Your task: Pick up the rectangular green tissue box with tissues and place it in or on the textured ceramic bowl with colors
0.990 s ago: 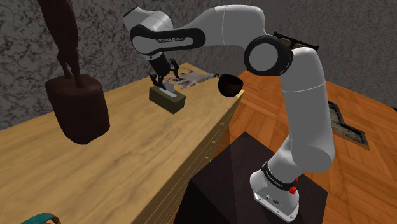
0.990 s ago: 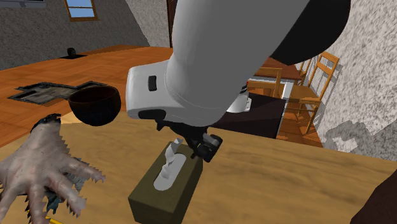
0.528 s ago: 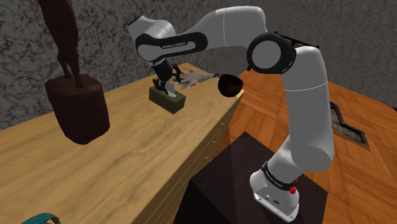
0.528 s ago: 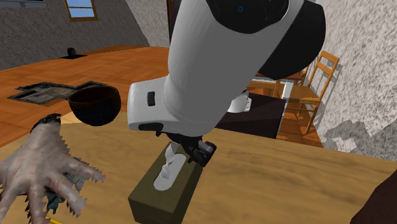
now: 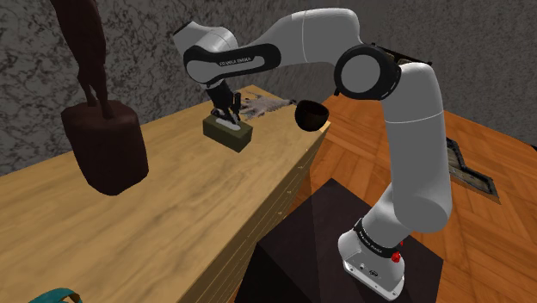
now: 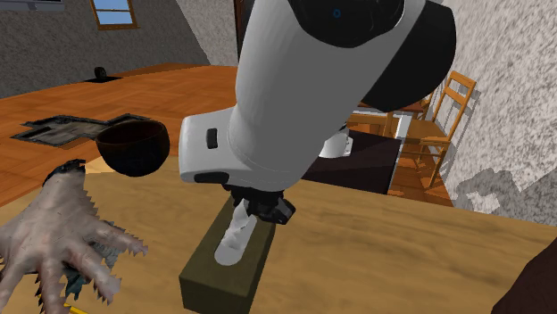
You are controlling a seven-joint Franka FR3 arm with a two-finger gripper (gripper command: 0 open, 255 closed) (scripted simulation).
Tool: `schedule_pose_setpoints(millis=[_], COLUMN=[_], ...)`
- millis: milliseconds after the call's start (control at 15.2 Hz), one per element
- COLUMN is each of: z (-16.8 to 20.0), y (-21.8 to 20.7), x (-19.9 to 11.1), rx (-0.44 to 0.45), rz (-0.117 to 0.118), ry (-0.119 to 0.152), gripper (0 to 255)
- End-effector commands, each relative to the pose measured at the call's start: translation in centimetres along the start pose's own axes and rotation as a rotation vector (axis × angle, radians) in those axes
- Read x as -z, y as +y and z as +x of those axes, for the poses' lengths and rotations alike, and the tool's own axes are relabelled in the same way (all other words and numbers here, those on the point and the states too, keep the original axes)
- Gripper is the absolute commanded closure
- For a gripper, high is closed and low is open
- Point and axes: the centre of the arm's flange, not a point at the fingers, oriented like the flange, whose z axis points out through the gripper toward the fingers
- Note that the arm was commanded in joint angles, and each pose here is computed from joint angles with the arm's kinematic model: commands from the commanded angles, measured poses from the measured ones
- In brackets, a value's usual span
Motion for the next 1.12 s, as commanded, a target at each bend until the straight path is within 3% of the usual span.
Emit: schedule_pose_setpoints(millis=[0, 396, 1056], z=[0.0, 0.0, -1.4], y=[0.0, 0.0, 2.5], x=[0.0, 0.0, 4.4], rx=[0.000, 0.000, 0.000], rz=[0.000, 0.000, 0.000], ry=[0.000, 0.000, 0.000], gripper=[255, 255, 255])
